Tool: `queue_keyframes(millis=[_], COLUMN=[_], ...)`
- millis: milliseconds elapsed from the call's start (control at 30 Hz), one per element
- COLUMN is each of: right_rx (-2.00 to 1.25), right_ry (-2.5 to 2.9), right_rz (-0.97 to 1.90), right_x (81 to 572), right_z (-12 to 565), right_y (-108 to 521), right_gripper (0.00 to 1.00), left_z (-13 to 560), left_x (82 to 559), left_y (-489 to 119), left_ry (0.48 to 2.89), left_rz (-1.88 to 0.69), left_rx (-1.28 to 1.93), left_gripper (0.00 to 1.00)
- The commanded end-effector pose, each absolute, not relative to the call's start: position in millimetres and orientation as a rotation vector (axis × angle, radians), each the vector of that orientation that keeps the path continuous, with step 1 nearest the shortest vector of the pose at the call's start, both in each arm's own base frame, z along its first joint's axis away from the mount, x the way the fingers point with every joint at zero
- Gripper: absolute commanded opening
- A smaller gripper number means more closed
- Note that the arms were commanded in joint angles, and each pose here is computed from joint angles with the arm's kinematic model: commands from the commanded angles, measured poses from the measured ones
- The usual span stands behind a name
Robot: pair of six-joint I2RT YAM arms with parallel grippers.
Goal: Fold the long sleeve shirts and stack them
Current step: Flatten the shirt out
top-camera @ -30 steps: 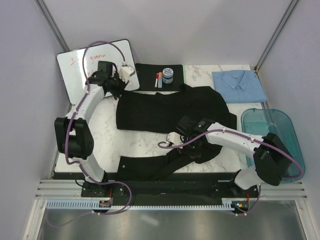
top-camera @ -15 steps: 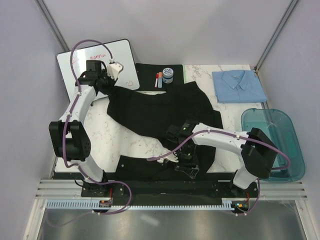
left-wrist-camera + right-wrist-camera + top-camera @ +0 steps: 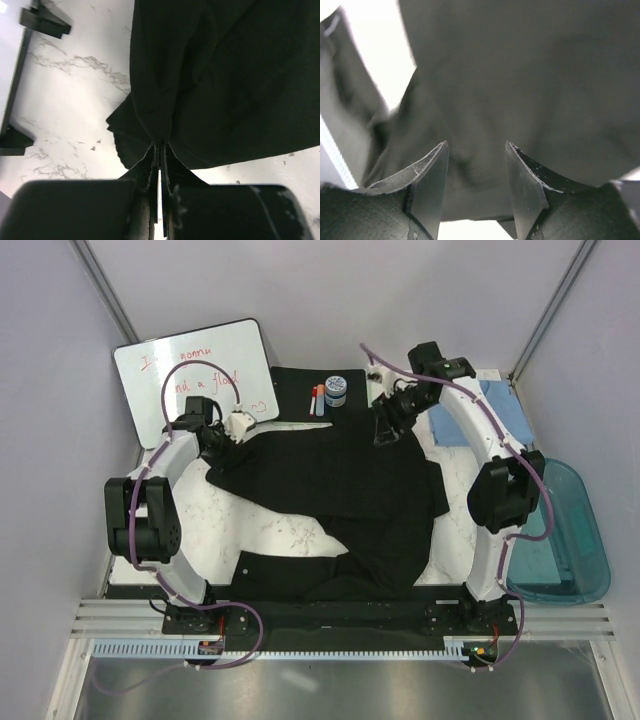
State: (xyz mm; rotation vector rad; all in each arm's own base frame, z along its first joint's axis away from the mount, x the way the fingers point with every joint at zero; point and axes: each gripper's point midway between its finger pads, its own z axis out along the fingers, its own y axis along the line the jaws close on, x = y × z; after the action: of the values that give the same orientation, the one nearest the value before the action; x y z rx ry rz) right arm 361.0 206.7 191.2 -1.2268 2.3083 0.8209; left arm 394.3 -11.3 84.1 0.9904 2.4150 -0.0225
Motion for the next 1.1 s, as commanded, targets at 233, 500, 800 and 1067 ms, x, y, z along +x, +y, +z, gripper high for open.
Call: queue_keyframes(millis=[233,500,800,1067], right_rx=[-0.844,-0.966,-1.328,-1.009], right_ry=[2.511,2.700,2.604,2.442], right_rz=[0.415,0.515,0.904,0.788], right_x=[494.1,388.0,241.1,398.9], right_z=[86.4,19.8,61.1,145.8], right_y=[170.8,158.5,206.8,183.5], right_gripper=[0.47,0.36,0.29,0.50], left_z=[97.1,99.3,99.4,98.4], left_x=[388.8,376.6,360.3,368.2], left_y=[-19.3,-9.3,1.0,-3.0], left_ry=[2.312,2.315,2.314,2.318], left_rz=[-0.055,-0.072,-0.052,-0.088], left_rx=[1.076,1.068,1.109,1.125], left_gripper=[0.02,0.02,0.02,0.02])
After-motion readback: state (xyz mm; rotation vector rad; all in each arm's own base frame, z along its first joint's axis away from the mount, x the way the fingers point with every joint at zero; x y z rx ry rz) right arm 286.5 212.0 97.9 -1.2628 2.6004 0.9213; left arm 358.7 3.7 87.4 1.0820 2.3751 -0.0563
